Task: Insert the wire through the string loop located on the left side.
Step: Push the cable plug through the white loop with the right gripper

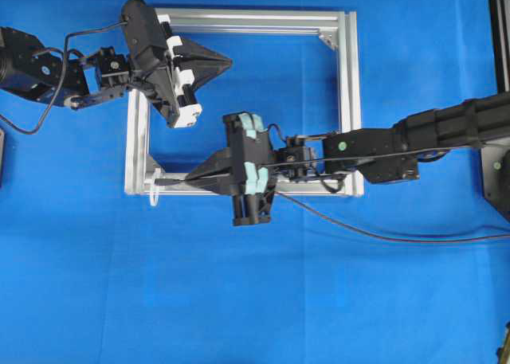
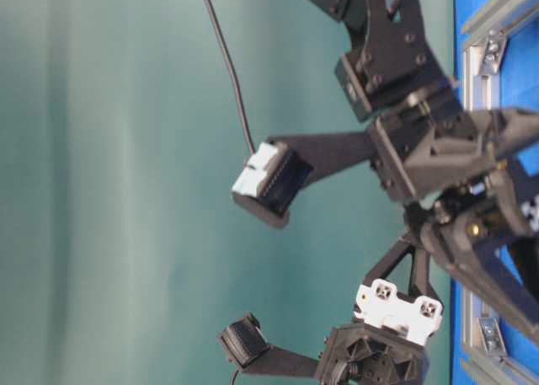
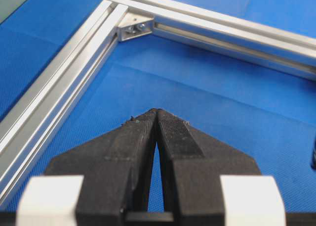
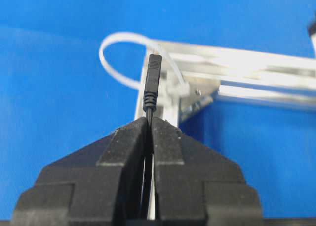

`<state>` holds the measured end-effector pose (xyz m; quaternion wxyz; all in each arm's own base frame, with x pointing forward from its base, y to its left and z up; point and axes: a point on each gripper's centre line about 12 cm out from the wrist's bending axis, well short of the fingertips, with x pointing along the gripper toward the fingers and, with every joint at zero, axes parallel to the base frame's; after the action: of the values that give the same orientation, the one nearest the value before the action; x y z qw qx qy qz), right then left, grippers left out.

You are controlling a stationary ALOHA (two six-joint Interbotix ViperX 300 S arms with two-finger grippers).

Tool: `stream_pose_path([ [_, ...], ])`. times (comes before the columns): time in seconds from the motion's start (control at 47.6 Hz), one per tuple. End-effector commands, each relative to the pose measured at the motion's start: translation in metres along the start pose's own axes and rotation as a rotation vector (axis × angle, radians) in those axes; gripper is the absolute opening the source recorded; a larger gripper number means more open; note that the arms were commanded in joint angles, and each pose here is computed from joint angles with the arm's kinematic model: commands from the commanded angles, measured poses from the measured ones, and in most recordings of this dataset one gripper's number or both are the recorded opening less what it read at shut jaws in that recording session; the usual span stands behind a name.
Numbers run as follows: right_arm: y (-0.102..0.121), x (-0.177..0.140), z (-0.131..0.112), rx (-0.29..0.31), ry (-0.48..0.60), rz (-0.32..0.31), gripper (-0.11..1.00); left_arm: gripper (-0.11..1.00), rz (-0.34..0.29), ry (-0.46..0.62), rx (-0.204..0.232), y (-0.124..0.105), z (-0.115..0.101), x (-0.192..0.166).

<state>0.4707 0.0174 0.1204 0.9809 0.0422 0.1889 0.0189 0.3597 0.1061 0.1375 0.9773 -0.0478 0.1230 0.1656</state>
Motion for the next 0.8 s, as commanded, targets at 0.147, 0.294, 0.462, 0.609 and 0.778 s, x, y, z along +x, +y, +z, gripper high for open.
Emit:
stream_pose_path([
  [0.147,0.002,0.013,0.02,-0.003,-0.037,0.004,-0.1,0.0,-0.002,-0.046,0.001,0.0,0.015,-0.002],
  [0.294,0.003,0.021,0.022,-0.004,-0.043,0.006,-0.1,0.0,-0.002,-0.043,0.001,0.0,0.014,-0.002],
  [0.462,0.004,0.028,0.023,-0.005,-0.042,0.008,-0.1,0.0,-0.002,-0.041,0.001,0.0,0.014,-0.003],
  [0.609,0.005,0.028,0.023,-0.006,-0.035,0.008,-0.1,0.0,-0.001,-0.04,0.001,0.0,0.013,-0.003],
  [0.778,0.004,0.028,0.023,-0.004,-0.035,0.007,-0.1,0.0,0.001,-0.04,0.0,0.001,0.013,-0.003],
])
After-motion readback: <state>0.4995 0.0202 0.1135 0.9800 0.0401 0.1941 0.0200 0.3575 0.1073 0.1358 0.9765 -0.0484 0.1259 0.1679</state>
